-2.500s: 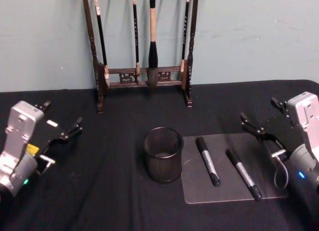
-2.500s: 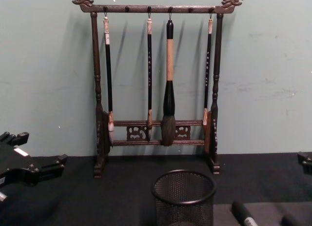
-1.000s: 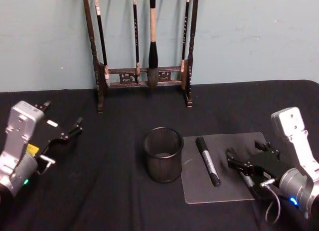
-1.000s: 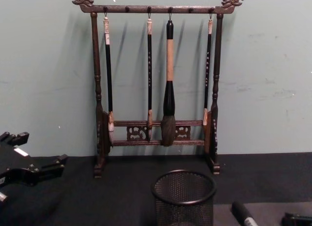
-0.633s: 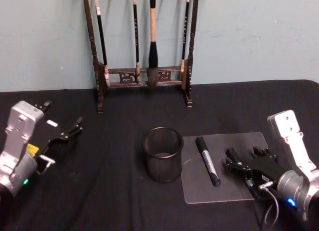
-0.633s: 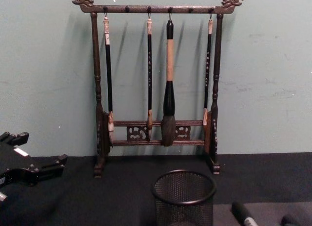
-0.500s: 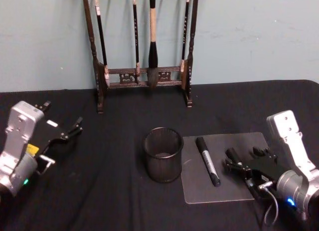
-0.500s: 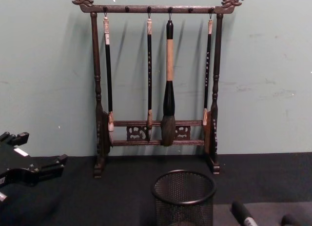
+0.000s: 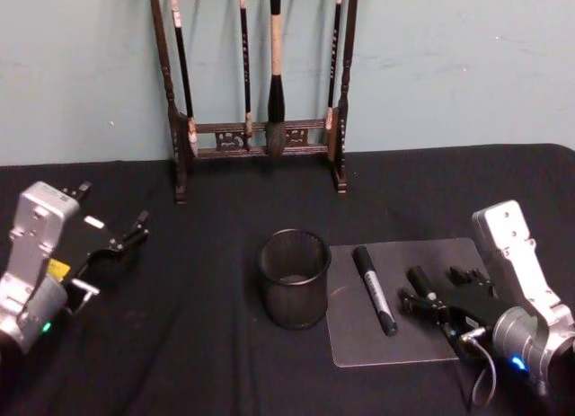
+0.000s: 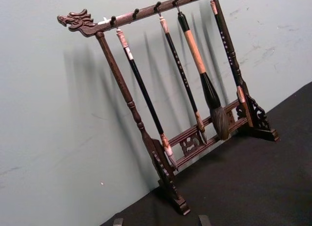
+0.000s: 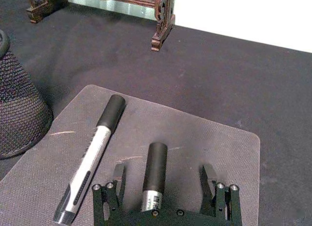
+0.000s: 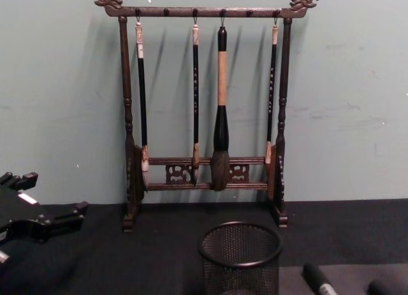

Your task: Pick up the water-based marker from the table and place it into the pen holder.

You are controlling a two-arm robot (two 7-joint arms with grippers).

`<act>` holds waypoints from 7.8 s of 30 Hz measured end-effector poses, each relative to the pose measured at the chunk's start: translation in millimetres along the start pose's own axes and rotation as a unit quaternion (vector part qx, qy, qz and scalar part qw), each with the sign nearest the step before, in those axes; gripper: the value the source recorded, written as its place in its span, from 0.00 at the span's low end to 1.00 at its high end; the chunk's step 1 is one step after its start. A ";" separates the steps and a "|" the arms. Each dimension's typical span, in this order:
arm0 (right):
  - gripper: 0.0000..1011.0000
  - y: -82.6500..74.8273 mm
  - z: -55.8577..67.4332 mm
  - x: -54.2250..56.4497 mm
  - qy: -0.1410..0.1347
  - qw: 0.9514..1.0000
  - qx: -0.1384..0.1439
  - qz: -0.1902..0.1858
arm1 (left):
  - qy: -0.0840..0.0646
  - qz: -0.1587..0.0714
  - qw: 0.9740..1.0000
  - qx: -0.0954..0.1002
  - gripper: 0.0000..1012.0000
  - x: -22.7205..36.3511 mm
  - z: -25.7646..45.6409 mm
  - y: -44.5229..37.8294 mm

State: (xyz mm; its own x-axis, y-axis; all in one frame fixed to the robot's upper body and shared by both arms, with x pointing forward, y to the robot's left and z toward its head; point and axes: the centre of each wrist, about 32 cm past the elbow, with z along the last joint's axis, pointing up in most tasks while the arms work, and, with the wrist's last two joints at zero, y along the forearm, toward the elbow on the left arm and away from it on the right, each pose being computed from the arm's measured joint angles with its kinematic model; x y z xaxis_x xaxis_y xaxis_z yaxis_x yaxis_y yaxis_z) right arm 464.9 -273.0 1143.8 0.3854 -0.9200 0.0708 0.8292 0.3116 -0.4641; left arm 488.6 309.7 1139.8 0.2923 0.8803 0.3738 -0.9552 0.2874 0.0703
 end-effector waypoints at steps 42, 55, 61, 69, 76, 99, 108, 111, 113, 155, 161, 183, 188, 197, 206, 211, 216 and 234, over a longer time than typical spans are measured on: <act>0.44 1.0 -0.8 0.2 0.002 1.000 0.000 -0.001 | 0.000 0.000 1.000 0.000 0.99 0.0 0.0 0.0; 0.24 1.0 -0.8 0.2 0.002 1.000 0.000 -0.001 | 0.000 0.000 1.000 0.000 0.99 0.0 0.0 0.0; 0.24 1.0 -0.8 0.2 0.002 1.000 0.000 -0.001 | 0.000 0.000 1.000 0.000 0.99 0.0 0.0 0.0; 0.24 -0.4 0.8 3.1 0.005 1.000 0.028 -0.007 | 0.000 0.000 1.000 0.000 0.99 0.0 0.0 0.0; 0.24 0.4 13.4 6.5 0.002 0.994 0.108 -0.009 | 0.000 0.000 1.000 0.000 0.99 0.0 0.0 0.0; 0.24 40.6 73.4 4.4 -0.059 0.955 0.277 0.088 | 0.000 0.000 1.000 0.000 0.99 0.0 0.0 0.0; 0.24 53.1 79.6 -8.4 -0.057 0.939 0.304 0.152 | 0.000 0.000 1.000 0.000 0.99 0.0 0.0 0.0; 0.24 59.8 81.2 -14.8 -0.056 0.932 0.310 0.180 | 0.000 0.000 1.000 0.000 0.99 0.0 0.0 0.0; 0.24 61.9 81.4 -16.8 -0.057 0.930 0.310 0.187 | 0.000 0.000 1.000 0.000 0.99 0.0 0.0 0.0; 0.24 83.5 79.2 -47.8 -0.058 0.912 0.298 0.275 | 0.000 0.000 1.000 0.000 0.99 0.0 0.0 0.0; 0.24 83.3 79.1 -47.5 -0.057 0.912 0.298 0.275 | 0.000 0.000 1.000 0.000 0.99 0.0 0.0 0.0; 0.62 83.0 79.0 -47.3 -0.057 0.912 0.298 0.274 | 0.000 0.000 1.000 0.000 0.99 0.0 0.0 0.0; 0.86 83.0 79.0 -47.3 -0.057 0.912 0.298 0.274 | 0.000 0.000 1.000 0.000 0.99 0.0 0.0 0.0; 0.99 83.0 79.0 -47.3 -0.057 0.912 0.298 0.274 | 0.000 0.000 1.000 0.000 0.99 0.0 0.0 0.0; 0.99 81.8 79.4 -47.3 -0.059 0.913 0.300 0.269 | 0.000 0.000 1.000 0.000 0.99 0.0 0.0 0.0; 0.99 72.3 81.5 -44.4 -0.063 0.923 0.307 0.223 | 0.000 0.000 1.000 0.000 0.99 0.0 0.0 0.0; 0.99 59.9 83.2 -37.4 -0.063 0.936 0.306 0.162 | 0.000 0.000 1.000 0.000 0.99 0.0 0.0 0.0; 0.99 26.1 61.4 -21.7 -0.054 0.974 0.218 0.038 | 0.000 0.000 1.000 0.000 0.99 0.0 0.0 0.0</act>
State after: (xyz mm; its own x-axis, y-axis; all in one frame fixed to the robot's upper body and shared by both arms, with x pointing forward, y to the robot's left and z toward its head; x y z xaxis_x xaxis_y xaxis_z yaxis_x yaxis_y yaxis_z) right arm 503.1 -230.3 1184.4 0.4725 -0.8675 0.1553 0.8809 0.4701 -0.0544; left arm 488.6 309.7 1139.8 0.2923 0.8803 0.3737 -0.9552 0.2873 0.0703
